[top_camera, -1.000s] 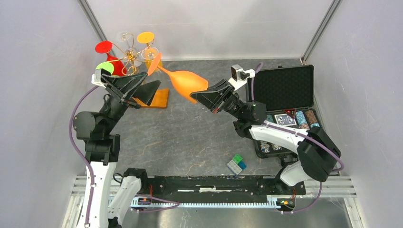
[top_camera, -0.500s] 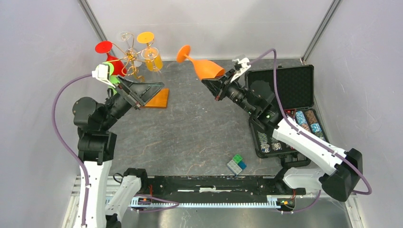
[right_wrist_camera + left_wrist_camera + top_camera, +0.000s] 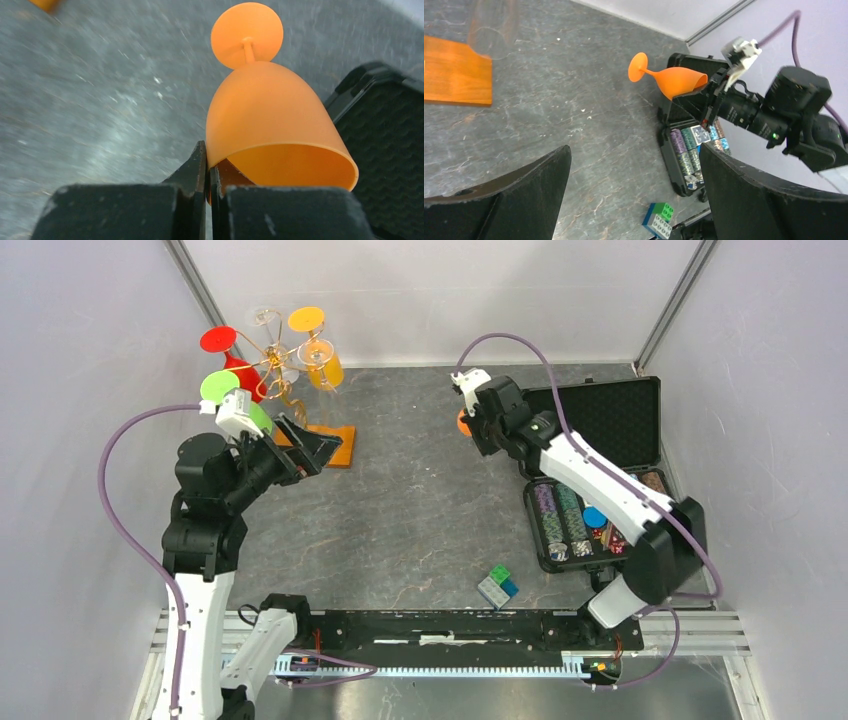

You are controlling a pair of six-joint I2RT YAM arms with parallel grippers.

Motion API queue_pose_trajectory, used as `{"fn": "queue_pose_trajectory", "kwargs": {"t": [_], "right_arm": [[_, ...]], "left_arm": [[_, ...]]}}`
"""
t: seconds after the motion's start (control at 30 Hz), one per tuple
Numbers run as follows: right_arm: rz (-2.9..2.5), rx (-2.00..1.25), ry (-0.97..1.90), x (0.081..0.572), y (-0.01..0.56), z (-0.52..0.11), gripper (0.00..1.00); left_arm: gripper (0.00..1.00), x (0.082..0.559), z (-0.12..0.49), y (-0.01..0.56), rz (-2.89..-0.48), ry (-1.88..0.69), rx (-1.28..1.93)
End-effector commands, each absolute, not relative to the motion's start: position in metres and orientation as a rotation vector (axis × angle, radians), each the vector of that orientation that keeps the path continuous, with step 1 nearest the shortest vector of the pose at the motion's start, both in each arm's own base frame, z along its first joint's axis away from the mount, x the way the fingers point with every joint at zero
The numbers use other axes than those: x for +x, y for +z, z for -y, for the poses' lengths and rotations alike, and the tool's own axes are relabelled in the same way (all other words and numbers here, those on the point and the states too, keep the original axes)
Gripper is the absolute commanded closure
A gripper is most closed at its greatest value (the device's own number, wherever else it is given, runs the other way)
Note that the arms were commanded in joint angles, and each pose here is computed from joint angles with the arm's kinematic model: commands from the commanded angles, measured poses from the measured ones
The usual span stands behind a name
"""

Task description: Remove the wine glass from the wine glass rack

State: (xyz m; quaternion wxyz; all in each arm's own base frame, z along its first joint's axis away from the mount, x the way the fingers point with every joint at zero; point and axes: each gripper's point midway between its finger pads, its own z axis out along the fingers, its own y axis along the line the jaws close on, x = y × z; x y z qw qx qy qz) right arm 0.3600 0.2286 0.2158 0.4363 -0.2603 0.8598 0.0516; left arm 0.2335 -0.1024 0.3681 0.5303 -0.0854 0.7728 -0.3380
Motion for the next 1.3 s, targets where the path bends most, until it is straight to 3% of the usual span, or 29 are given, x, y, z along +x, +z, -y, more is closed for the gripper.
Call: {"fn": "queue_pose_trajectory", "kwargs": {"t": [0.0, 0.43, 0.8, 0.93, 1.13, 1.27], "right_arm": [[-2.223, -0.81, 0.084, 0.37, 0.199, -0.226, 1.0], [-2.339, -0.856, 0.042, 0.421, 0.168, -0.23, 1.0], [-2.397, -0.952, 0.063, 0.424, 0.154, -0.225, 0.88], [-2.404, -0.947, 0.018, 0.432, 0.152, -0.223, 0.82], [-2.377, -0.924, -0.019, 0.448, 0.161, -0.225, 0.61], [-2.351, -0.909, 0.004, 0.455, 0.171, -0.229, 0.55]], "left_arm": [[0.0, 0.235, 0.094, 0.353, -1.879, -0.712, -0.155], [0.0, 0.241, 0.1, 0.321, -1.969, -0.743, -0.171], [0.0, 0.246, 0.1, 0.308, -2.008, -0.739, -0.173], [0.0, 0.248, 0.102, 0.304, -2.023, -0.747, -0.165], [0.0, 0.251, 0.103, 0.305, -2.037, -0.754, -0.176], [0.0, 0.253, 0.101, 0.312, -2.04, -0.741, -0.185]]}}
